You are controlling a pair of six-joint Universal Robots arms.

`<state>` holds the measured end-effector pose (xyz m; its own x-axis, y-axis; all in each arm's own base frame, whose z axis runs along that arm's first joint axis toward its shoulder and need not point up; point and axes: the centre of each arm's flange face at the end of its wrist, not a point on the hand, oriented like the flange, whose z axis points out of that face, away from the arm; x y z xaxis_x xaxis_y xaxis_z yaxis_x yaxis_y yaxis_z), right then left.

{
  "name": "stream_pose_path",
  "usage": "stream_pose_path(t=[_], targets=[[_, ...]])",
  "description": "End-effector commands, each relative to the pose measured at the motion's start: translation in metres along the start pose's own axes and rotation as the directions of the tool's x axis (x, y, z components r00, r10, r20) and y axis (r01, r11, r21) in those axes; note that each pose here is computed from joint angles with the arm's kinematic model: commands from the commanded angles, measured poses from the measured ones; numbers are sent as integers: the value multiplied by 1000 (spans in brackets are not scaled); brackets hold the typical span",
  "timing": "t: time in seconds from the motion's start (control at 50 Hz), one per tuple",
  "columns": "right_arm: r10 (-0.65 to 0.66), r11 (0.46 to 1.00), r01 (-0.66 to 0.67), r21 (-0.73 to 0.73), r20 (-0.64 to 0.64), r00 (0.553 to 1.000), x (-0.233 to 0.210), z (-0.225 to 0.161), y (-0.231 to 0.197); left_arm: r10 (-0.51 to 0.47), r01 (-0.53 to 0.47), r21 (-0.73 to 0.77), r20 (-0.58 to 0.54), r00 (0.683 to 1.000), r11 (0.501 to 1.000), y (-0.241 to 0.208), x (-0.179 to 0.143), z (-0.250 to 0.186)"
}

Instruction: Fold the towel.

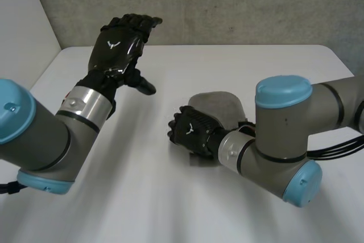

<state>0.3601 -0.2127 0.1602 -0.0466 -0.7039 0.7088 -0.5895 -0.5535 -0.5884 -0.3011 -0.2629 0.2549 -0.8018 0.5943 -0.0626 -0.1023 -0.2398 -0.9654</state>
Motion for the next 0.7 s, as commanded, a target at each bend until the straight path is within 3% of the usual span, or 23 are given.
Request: stream_pose_path(t=[0.02, 0.06, 0.08, 0.1, 0.12, 0.16, 0.18, 0.22, 0.24, 0.26, 0.32, 0.48, 0.7], targets=[[177, 984, -179, -15, -76, 981, 21, -16, 0, -28, 28, -2, -31, 999, 1000, 3, 14, 13], [343, 938, -345, 15, -154, 927, 46, -29, 5, -36, 36, 0, -38, 999, 999, 2, 17, 17], [344, 938, -346, 15, -154, 926, 46, -29, 5, -40, 40, -6, -43, 998, 999, 3, 19, 20], [426, 903, -428, 33, -190, 884, 56, -36, 9, -45, 44, -14, -44, 998, 999, 5, 19, 24], [427, 903, -429, 33, -190, 884, 56, -36, 10, -45, 44, -14, -44, 998, 999, 5, 19, 24], [561, 824, -562, 75, -245, 791, 75, -51, 18, -57, 55, -43, -49, 997, 998, 13, 22, 29], [562, 823, -562, 76, -245, 790, 76, -51, 18, -58, 55, -43, -50, 997, 998, 13, 22, 29], [654, 748, -656, 103, -289, 699, 91, -62, 34, -69, 66, -58, -61, 996, 996, 17, 27, 31], [654, 747, -657, 103, -290, 699, 91, -62, 34, -83, 77, -77, -74, 994, 994, 21, 34, 32], [682, 718, -687, 109, -308, 664, 96, -65, 43, -101, 92, -100, -89, 991, 991, 27, 41, 33], [698, 695, -711, 106, -333, 634, 102, -69, 55, -136, 120, -156, -100, 986, 981, 42, 49, 34], [716, 658, -752, 45, -348, 606, 93, -53, 85, -181, 137, -311, -117, 977, 940, 91, 75, 31], [745, 595, -802, -54, -339, 575, 65, -18, 124, -157, 109, -493, -56, 986, 863, 147, 86, 15]])
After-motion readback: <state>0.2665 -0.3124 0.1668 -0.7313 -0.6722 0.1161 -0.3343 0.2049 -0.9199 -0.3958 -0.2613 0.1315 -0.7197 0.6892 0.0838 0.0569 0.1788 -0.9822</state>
